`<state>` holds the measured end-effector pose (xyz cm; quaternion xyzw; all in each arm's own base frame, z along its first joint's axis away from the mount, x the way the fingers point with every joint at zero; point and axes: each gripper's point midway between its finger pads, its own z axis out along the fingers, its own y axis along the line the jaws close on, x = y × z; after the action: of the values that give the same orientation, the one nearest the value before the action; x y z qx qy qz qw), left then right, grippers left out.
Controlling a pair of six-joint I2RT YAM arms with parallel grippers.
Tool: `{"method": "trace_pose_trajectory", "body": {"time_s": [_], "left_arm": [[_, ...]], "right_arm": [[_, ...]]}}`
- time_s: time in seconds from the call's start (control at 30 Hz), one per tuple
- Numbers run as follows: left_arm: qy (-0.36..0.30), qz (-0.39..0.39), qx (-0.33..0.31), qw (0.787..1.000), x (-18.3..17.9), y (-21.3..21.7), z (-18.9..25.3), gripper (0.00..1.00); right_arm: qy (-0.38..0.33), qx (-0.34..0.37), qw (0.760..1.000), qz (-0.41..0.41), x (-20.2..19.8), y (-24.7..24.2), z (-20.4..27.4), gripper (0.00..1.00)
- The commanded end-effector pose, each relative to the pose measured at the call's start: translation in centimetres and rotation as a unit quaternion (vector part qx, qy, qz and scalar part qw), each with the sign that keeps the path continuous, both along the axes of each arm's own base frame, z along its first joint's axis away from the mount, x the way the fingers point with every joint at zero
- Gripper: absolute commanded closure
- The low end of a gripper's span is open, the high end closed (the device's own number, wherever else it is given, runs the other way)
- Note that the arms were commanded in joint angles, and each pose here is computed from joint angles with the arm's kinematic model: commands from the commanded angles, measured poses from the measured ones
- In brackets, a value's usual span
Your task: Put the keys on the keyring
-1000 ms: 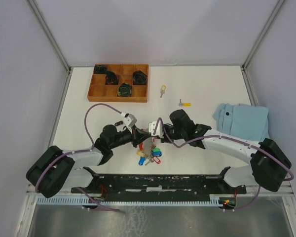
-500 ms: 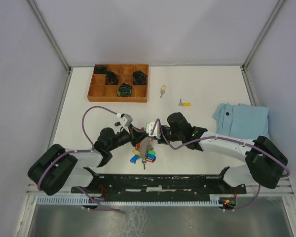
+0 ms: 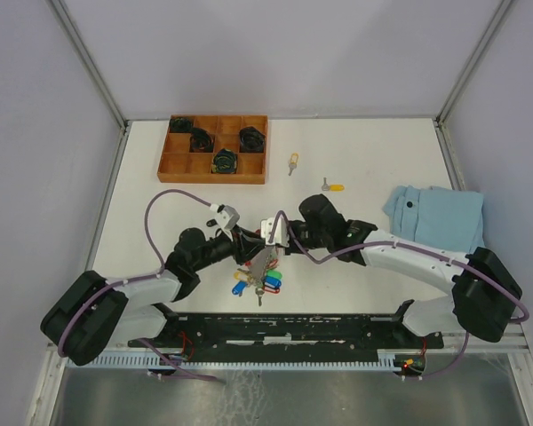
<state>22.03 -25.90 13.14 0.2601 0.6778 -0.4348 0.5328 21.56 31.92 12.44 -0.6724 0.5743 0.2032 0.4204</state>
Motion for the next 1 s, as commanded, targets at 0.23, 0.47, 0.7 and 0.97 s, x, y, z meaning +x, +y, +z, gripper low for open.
{"method": "trace_pose_trajectory", "body": {"time_s": [0.23, 0.47, 0.7, 0.97], "left_arm": [[-0.030, -0.064, 0.047, 0.996, 0.0, -1.4, -0.4, 0.59], [-0.029, -0.094, 0.047, 0.994, 0.0, -2.3, -0.3, 0.67], [-0.021, -0.117, 0.054, 0.991, -0.4, -2.8, -0.8, 0.94], [-0.025, -0.102, 0.050, 0.993, -0.2, -2.2, -0.5, 0.97]], "right_arm": [[-0.030, 0.010, 0.999, 0.035, 0.5, 1.2, 3.3, 0.99], [-0.024, 0.011, 0.999, 0.044, 0.3, 1.4, 3.2, 0.99], [-0.023, 0.002, 0.999, 0.039, 0.2, 0.8, 3.0, 0.99], [-0.024, -0.018, 1.000, -0.001, 0.0, -1.5, 1.9, 0.99]]}}
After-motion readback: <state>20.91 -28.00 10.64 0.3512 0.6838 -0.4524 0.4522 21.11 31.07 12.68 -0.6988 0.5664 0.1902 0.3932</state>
